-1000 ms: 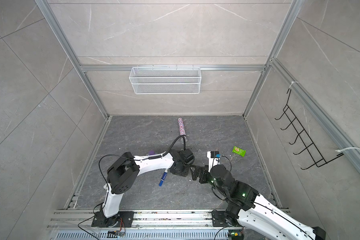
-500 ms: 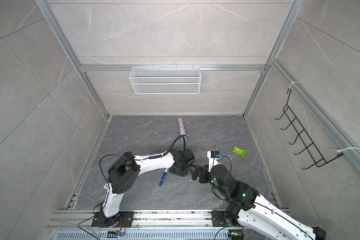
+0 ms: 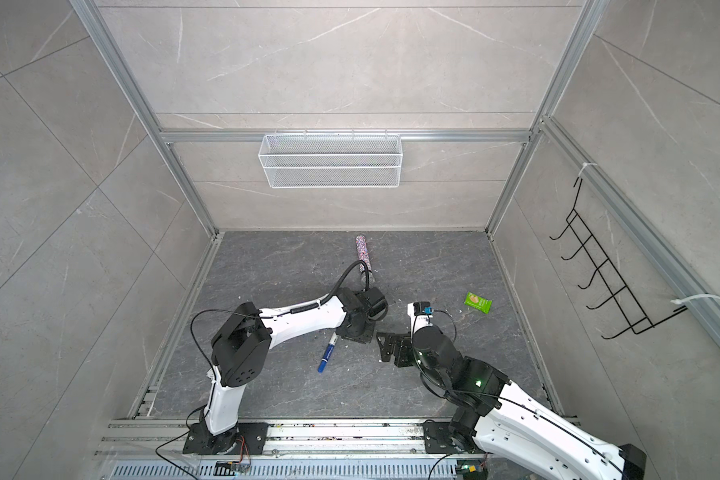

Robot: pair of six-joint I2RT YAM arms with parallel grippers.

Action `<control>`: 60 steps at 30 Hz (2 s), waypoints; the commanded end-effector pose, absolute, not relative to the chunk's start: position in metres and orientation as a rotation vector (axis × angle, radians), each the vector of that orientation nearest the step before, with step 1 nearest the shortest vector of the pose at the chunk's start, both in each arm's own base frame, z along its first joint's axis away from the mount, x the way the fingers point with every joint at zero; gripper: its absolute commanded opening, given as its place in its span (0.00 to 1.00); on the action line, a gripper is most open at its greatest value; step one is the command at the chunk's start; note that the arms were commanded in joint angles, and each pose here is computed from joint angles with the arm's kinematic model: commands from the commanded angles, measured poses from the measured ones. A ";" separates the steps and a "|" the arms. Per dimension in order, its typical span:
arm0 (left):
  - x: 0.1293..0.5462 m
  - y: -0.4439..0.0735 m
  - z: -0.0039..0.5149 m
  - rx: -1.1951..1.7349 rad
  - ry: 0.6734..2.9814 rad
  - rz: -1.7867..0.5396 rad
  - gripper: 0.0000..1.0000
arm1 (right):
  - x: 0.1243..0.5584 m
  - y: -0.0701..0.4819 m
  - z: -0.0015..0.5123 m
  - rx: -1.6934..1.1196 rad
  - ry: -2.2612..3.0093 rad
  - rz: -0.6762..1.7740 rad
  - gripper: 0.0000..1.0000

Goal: Build the wood block tower
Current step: 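Lift and carry the wooden cube with the left gripper over the tower, then lower the wooden cube with the left gripper onto the purple cube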

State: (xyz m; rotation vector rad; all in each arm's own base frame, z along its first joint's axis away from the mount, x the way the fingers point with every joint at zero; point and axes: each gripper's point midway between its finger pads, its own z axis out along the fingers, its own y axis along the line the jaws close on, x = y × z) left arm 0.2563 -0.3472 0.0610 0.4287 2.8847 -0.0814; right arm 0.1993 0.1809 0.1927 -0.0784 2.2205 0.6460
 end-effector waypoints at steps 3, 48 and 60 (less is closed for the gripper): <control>0.272 -0.328 0.117 0.399 2.806 -0.113 0.26 | 0.197 0.191 0.198 -0.153 2.222 0.671 0.99; 0.315 -0.183 0.155 -0.111 2.834 -0.073 0.30 | 0.200 0.229 0.165 -0.245 2.352 0.717 0.97; 0.316 -0.188 0.149 -0.148 2.854 -0.102 0.31 | 0.199 0.229 0.163 -0.240 2.362 0.718 0.97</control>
